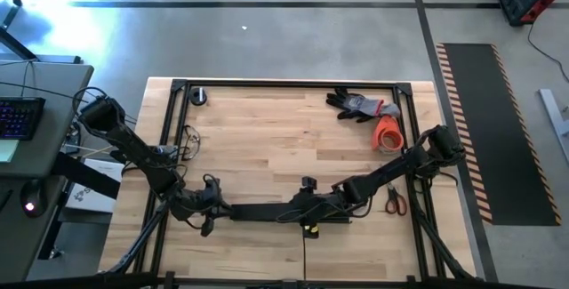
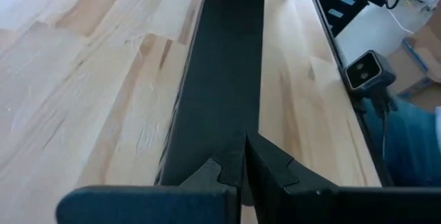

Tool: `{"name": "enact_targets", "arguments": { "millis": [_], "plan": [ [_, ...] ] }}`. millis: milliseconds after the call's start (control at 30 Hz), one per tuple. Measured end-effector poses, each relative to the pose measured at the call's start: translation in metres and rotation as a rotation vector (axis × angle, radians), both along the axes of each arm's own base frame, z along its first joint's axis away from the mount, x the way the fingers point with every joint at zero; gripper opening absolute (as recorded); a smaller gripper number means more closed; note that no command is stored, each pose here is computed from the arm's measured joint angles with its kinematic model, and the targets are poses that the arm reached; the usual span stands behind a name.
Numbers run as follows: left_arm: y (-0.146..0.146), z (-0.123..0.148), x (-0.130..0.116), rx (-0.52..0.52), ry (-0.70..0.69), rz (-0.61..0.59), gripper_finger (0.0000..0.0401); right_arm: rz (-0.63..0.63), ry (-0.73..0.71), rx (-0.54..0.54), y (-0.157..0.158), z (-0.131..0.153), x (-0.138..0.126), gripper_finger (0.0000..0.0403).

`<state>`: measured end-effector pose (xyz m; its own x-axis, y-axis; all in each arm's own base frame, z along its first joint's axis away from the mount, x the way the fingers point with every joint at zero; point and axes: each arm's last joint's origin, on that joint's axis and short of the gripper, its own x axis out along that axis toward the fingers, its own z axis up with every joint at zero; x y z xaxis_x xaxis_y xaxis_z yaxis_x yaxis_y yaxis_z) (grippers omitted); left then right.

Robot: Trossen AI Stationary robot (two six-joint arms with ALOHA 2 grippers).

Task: Ziptie cables
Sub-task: Close the black cable duct

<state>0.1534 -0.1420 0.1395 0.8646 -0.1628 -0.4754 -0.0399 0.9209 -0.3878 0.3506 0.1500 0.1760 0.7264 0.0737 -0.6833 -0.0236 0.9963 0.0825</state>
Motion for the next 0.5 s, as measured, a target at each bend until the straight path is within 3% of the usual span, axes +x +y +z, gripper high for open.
{"name": "enact_targets", "arguments": {
  "millis": [500],
  "plan": [
    [-0.002, -0.022, 0.015, -0.012, 0.042, 0.022, 0.0000, 0.004, 0.015, 0.000, 0.002, -0.001, -0.002, 0.0207]
  ]
}}
